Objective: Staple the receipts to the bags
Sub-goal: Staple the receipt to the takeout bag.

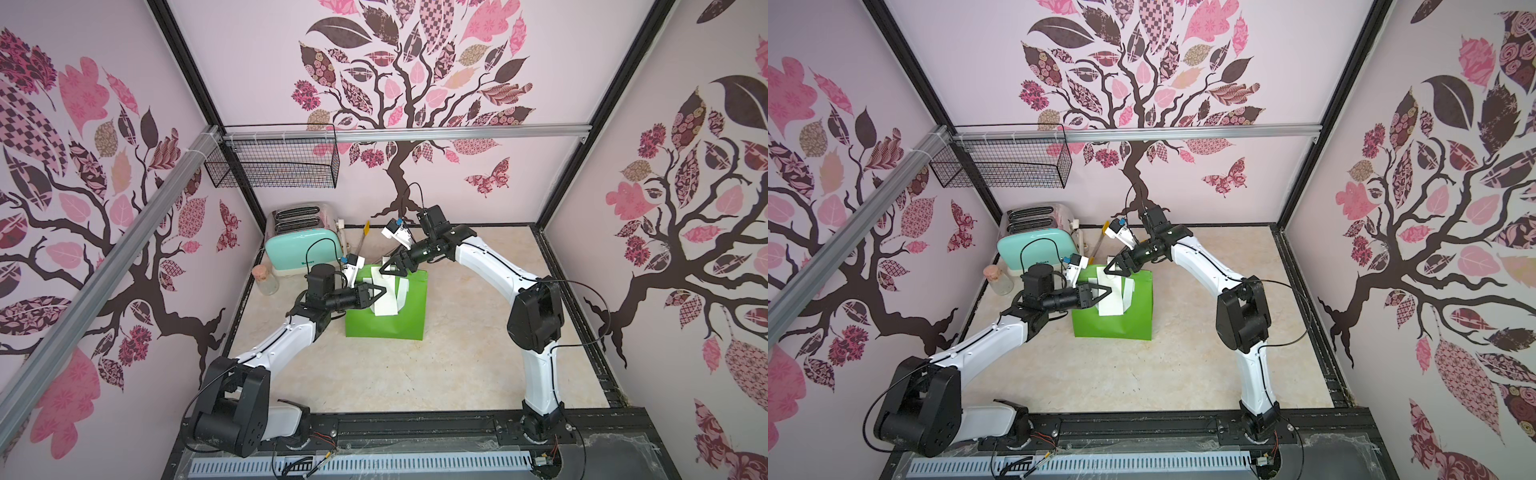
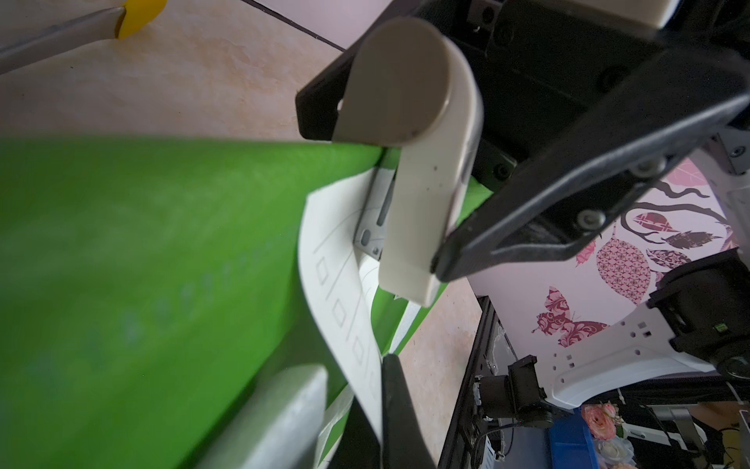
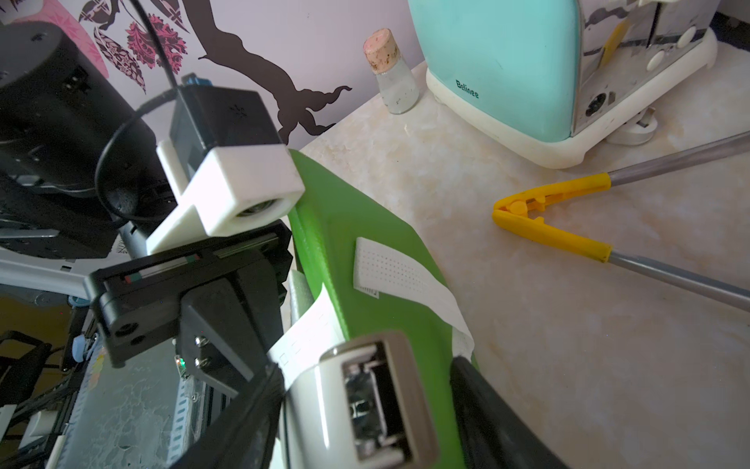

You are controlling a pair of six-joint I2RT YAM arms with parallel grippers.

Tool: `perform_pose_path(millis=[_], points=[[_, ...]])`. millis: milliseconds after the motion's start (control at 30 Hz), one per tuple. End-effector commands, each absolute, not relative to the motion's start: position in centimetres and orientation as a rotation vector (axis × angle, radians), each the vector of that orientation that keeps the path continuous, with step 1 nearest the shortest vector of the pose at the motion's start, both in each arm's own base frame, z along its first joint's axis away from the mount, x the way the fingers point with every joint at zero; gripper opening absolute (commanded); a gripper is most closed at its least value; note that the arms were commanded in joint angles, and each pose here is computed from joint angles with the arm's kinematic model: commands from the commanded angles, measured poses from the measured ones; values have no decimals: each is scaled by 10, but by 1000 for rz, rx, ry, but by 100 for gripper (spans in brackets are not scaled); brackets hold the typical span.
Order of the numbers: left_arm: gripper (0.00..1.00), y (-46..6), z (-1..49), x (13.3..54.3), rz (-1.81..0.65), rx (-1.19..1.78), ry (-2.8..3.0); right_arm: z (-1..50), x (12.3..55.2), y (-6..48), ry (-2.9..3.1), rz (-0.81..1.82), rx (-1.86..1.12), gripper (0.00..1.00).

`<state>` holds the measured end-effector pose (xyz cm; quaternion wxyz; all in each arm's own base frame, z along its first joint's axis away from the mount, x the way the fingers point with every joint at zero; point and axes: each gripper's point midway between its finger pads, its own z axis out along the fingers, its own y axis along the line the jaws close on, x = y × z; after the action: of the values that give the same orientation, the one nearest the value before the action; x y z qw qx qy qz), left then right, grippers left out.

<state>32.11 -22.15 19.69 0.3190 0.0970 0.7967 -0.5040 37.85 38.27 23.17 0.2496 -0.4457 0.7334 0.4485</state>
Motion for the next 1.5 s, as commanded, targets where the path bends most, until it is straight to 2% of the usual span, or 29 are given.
perform_pose_path(millis=[0,133,267,333,500,633,1067,1100,1233,1300,1333,1400,1467], points=[[0,-224,213,329,-1319,298,2045,220,379,388,2019,1244,-1235,56],[0,-224,211,329,-1319,297,2048,219,378,387,2018,1244,-1241,39],[0,-224,210,330,-1318,296,2050,216,375,388,2027,1250,-1247,33],[0,-223,210,330,-1317,296,2051,216,371,387,2028,1258,-1251,39],[0,-222,209,331,-1311,290,2054,212,364,385,2045,1254,-1258,43],[0,-222,207,332,-1315,290,2059,205,359,382,2061,1234,-1269,66],[0,-221,205,333,-1314,286,2066,211,361,385,2046,1246,-1262,60],[0,-222,206,333,-1313,288,2064,213,361,385,2041,1245,-1260,59],[0,-221,206,333,-1308,289,2064,215,362,384,2041,1234,-1256,39],[0,-221,206,333,-1309,288,2066,215,363,384,2040,1224,-1258,21],[0,-221,205,333,-1309,288,2067,215,363,383,2040,1220,-1257,17],[0,-221,205,334,-1310,288,2068,215,364,384,2043,1217,-1253,2],[0,-221,205,334,-1310,285,2069,216,364,384,2042,1216,-1250,1]])
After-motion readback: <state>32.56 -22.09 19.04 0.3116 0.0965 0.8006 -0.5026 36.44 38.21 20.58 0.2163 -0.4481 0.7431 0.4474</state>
